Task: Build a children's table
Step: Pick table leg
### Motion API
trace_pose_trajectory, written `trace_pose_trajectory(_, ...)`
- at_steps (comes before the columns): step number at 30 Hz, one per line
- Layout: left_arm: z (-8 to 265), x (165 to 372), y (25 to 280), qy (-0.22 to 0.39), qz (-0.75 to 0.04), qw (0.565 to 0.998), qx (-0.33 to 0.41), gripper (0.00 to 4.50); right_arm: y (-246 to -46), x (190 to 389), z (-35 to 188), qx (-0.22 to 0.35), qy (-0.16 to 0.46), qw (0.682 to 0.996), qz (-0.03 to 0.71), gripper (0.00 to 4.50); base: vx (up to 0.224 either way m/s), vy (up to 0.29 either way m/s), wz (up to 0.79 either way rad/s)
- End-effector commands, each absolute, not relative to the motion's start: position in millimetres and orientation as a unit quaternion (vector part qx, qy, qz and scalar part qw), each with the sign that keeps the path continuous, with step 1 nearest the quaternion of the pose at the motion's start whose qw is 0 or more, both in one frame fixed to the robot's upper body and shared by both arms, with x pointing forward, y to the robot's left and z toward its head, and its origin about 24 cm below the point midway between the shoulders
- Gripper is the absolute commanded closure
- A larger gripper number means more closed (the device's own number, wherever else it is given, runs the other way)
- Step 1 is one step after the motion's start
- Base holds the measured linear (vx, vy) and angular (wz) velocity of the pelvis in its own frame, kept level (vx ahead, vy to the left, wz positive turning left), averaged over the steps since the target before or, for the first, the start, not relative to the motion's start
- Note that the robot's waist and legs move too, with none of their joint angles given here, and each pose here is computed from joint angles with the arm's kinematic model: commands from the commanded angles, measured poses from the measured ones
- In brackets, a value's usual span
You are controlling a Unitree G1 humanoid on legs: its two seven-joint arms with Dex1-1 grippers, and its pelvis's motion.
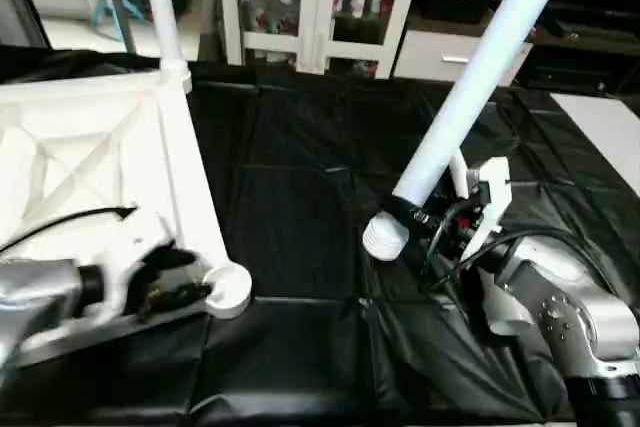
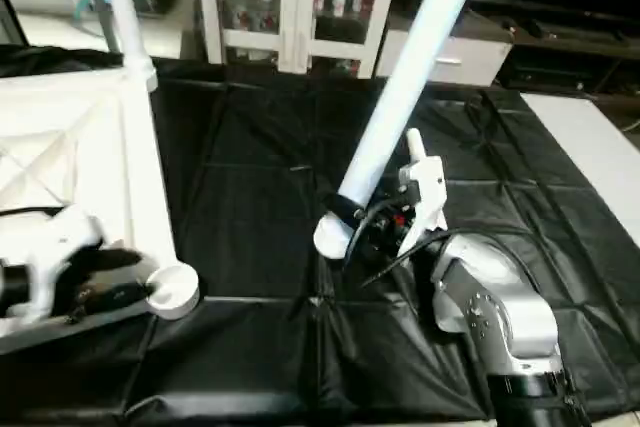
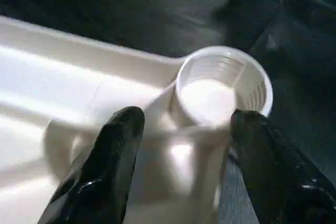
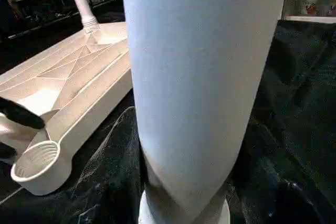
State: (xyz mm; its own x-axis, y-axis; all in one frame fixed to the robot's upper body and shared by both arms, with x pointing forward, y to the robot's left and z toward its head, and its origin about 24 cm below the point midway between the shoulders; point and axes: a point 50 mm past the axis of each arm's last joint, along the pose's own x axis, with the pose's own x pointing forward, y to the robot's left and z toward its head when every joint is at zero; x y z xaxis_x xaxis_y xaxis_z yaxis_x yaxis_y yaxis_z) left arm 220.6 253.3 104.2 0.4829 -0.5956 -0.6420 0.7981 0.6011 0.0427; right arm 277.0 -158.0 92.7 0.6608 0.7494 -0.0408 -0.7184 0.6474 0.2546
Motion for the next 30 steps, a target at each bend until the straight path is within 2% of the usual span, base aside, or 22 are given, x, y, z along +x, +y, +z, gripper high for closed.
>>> trace_pose_trajectory(1, 107, 217, 254, 0.305, -0.422, 0.836, 0.177, 1.14, -157.7, 278.9, 98, 0.102, 0.064, 0.901, 0.416, 2.65, 0.000, 0.000, 0.00)
trace_pose_trajectory(4, 106, 212, 256, 0.319, -0.427, 0.827, 0.180, 1.06, -155.0, 276.0, 97, 0.105, 0.067, 0.895, 0.428, 2.65, 0.000, 0.000, 0.00)
trace_pose_trajectory(5, 106, 211, 255, 0.319, -0.427, 0.826, 0.184, 0.81, -154.3, 275.1, 97, 0.106, 0.068, 0.894, 0.431, 2.65, 0.000, 0.000, 0.00)
trace_pose_trajectory(10, 98, 205, 252, 0.333, -0.437, 0.814, 0.188, 0.55, -150.8, 272.0, 95, 0.110, 0.071, 0.890, 0.438, 2.65, 0.000, 0.000, 0.00)
trace_pose_trajectory(17, 78, 213, 258, 0.339, -0.403, 0.816, 0.239, 0.55, -147.3, 269.6, 92, 0.116, 0.070, 0.890, 0.435, 2.65, 0.000, 0.000, 0.00)
trace_pose_trajectory(18, 77, 214, 260, 0.336, -0.398, 0.818, 0.246, 0.79, -147.0, 268.8, 92, 0.116, 0.070, 0.890, 0.435, 2.65, 0.000, 0.000, 0.00)
trace_pose_trajectory(21, 75, 215, 262, 0.336, -0.395, 0.819, 0.247, 0.79, -146.8, 267.7, 92, 0.117, 0.070, 0.890, 0.435, 2.65, 0.000, 0.000, 0.00)
trace_pose_trajectory(22, 76, 215, 261, 0.337, -0.398, 0.819, 0.240, 1.01, -146.9, 267.2, 92, 0.117, 0.070, 0.890, 0.435, 2.65, 0.000, 0.000, 0.00)
trace_pose_trajectory(26, 76, 214, 260, 0.335, -0.402, 0.820, 0.232, 1.25, -147.4, 266.1, 91, 0.118, 0.070, 0.890, 0.434, 2.65, 0.000, 0.000, 0.00)
trace_pose_trajectory(28, 76, 214, 261, 0.334, -0.403, 0.821, 0.229, 1.58, -147.4, 265.7, 91, 0.117, 0.071, 0.890, 0.435, 2.65, 0.000, 0.000, 0.00)
trace_pose_trajectory(30, 74, 214, 262, 0.334, -0.404, 0.821, 0.227, 1.68, -147.8, 265.1, 91, 0.116, 0.071, 0.890, 0.435, 2.65, 0.000, 0.000, 0.00)
